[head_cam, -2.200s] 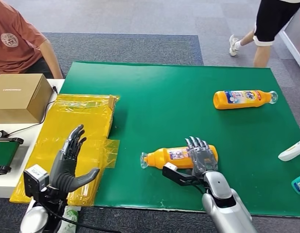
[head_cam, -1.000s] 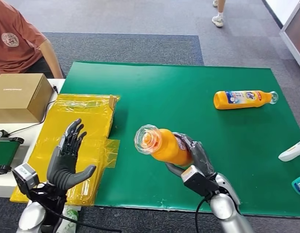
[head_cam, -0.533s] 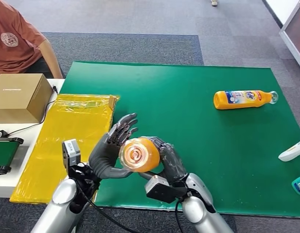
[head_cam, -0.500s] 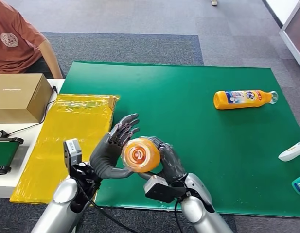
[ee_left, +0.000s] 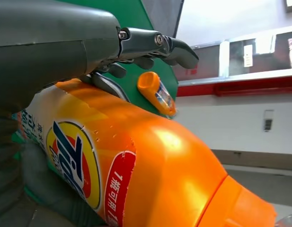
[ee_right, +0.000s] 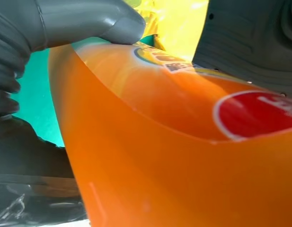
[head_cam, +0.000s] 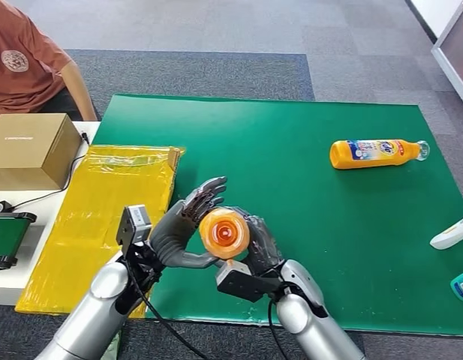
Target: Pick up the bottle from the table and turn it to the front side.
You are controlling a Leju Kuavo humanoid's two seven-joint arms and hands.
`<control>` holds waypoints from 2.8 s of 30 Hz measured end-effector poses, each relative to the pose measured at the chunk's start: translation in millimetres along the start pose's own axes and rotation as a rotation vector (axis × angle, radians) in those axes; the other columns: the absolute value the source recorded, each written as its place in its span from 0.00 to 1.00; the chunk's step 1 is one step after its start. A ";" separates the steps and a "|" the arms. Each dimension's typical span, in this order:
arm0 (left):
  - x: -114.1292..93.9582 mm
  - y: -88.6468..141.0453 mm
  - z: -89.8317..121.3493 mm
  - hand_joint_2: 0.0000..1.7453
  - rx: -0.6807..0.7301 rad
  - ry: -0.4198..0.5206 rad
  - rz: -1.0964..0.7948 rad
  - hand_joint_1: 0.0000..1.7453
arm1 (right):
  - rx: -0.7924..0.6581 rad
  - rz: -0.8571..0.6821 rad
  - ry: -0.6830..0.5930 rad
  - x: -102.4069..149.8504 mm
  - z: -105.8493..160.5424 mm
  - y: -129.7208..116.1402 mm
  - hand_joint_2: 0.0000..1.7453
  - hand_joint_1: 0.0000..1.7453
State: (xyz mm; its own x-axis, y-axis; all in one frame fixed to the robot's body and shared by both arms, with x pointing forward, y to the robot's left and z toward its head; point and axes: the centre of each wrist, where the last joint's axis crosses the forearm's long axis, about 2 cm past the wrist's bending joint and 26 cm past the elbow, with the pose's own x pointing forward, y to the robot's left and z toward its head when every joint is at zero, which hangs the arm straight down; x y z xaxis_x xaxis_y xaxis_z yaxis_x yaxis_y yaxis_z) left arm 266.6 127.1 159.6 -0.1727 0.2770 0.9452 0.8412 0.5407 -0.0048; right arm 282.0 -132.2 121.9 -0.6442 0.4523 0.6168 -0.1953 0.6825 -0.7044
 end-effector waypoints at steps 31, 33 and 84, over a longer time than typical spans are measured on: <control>-4.5 17.2 15.0 1.00 -0.030 0.145 -0.320 1.00 | 0.059 0.121 0.031 -7.8 -2.5 8.3 1.00 0.84; -4.5 14.3 17.1 1.00 -0.018 0.133 -0.314 0.97 | 0.067 0.118 0.038 -8.4 -2.0 8.9 1.00 0.34; -61.4 34.8 103.5 1.00 0.552 0.623 -1.544 0.61 | -0.320 -0.106 0.090 2.5 12.2 -76.5 1.00 0.00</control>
State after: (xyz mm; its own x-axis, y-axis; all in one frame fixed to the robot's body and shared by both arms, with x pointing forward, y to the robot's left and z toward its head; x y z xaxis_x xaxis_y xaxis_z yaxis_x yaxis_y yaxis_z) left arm 253.4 211.0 67.6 -0.2585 -0.9523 0.1624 -0.1694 0.2102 0.9629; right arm 286.3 -190.2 173.0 -0.5619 0.4082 0.7195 -0.0071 0.8674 -0.4976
